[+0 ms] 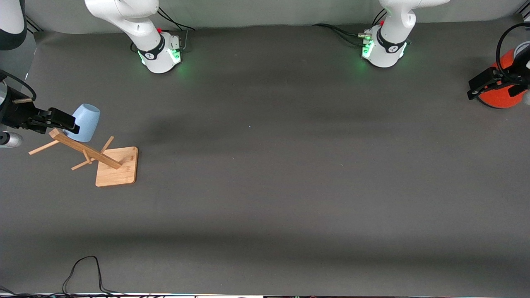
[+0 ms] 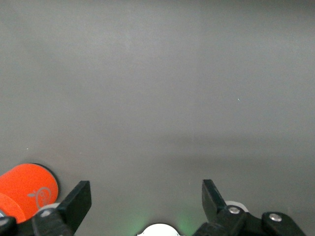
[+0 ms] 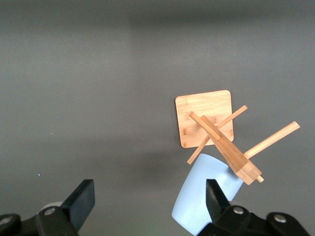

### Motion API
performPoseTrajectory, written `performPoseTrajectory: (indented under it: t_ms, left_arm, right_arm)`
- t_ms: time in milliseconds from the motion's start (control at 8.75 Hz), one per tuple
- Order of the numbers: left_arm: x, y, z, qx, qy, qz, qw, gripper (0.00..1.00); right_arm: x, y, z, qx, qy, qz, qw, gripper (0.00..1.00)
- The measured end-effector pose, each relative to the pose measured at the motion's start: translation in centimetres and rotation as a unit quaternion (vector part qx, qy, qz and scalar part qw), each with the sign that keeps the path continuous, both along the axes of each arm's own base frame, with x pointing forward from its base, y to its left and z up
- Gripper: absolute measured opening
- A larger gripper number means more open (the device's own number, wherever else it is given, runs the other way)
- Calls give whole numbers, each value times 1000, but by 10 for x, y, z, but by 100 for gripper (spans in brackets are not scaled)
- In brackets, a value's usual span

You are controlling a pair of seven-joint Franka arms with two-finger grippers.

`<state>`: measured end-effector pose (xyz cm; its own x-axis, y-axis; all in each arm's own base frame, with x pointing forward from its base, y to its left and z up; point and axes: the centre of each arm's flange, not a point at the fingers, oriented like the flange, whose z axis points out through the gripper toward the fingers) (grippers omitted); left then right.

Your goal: Rotate and upright cup with both arms

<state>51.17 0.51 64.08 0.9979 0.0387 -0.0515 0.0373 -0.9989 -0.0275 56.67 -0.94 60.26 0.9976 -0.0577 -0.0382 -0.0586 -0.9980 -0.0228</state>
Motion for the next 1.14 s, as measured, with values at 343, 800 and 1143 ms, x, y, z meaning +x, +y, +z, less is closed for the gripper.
performPoseTrajectory:
  t_ms: [343, 800, 1143]
  left_arm:
    - [0, -4, 0, 1, 1, -4, 1000, 100]
    - [-2, -9, -9, 3, 19, -8, 1000, 100]
    - [0, -11, -15, 9, 29, -10, 999, 100]
  right_arm:
    - [0, 0, 0, 0, 0, 0, 1000, 100]
    - [0, 1, 0, 0, 0, 1, 1000, 100]
    - [-19, -12, -2, -28, 9, -4, 1000, 100]
